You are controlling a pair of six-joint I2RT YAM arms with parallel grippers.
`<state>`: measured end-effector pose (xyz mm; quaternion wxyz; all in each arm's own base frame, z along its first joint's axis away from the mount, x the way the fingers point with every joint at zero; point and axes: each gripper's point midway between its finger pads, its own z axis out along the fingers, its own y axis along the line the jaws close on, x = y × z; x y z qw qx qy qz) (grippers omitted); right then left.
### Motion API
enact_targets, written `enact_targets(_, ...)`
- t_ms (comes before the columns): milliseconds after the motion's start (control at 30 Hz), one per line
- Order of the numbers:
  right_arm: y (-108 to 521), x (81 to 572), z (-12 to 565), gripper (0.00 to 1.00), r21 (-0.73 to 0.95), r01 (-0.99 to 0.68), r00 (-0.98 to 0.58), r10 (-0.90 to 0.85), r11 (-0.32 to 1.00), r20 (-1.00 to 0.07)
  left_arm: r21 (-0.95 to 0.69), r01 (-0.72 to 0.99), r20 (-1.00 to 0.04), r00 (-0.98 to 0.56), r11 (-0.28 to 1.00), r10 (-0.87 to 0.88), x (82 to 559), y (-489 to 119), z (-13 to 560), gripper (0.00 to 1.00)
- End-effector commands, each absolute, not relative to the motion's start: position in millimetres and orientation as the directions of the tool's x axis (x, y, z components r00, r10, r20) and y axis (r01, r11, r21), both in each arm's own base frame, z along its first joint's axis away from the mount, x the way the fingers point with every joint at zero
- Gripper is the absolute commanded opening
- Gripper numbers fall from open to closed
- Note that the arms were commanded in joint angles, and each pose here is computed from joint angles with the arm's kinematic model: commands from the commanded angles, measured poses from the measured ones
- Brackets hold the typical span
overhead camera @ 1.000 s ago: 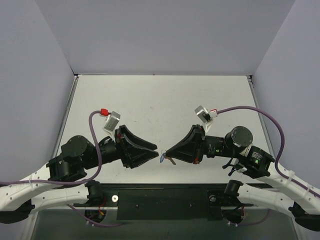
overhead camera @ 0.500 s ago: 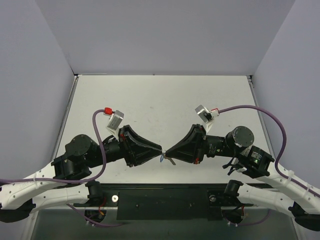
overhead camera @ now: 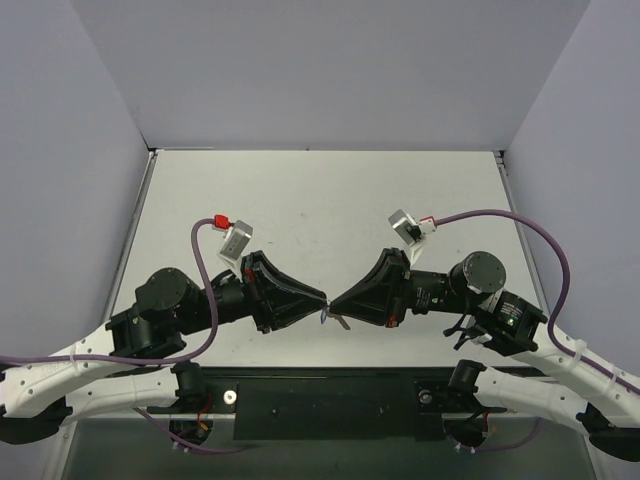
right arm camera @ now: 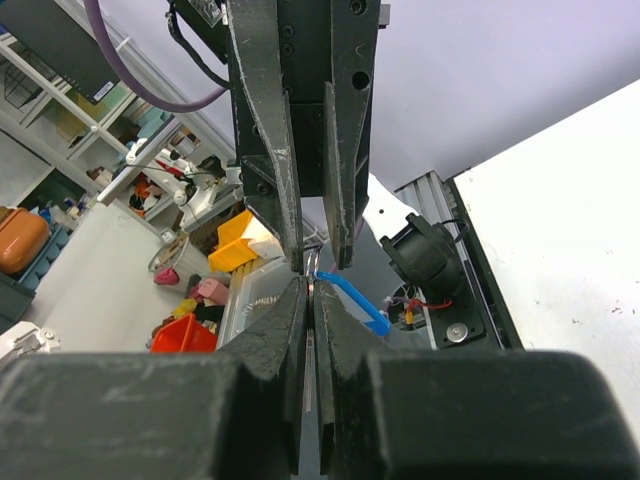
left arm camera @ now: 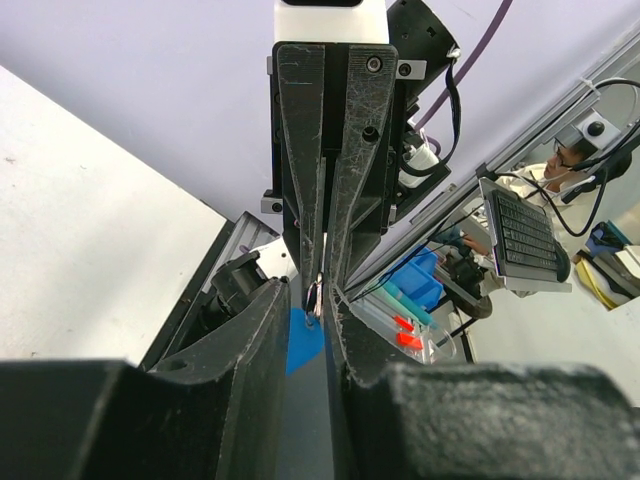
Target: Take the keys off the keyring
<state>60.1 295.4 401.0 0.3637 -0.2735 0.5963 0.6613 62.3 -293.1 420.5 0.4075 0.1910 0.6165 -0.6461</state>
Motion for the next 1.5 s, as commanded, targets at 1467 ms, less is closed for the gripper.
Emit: enact_targets(1467, 302, 35, 384, 0.00, 0.594, -0.803, -0.588, -0.099, -0.050, -0.803, -0.661, 0.728, -0.745, -0.666, 0.184, -0.042, 41, -283, 393, 0.00)
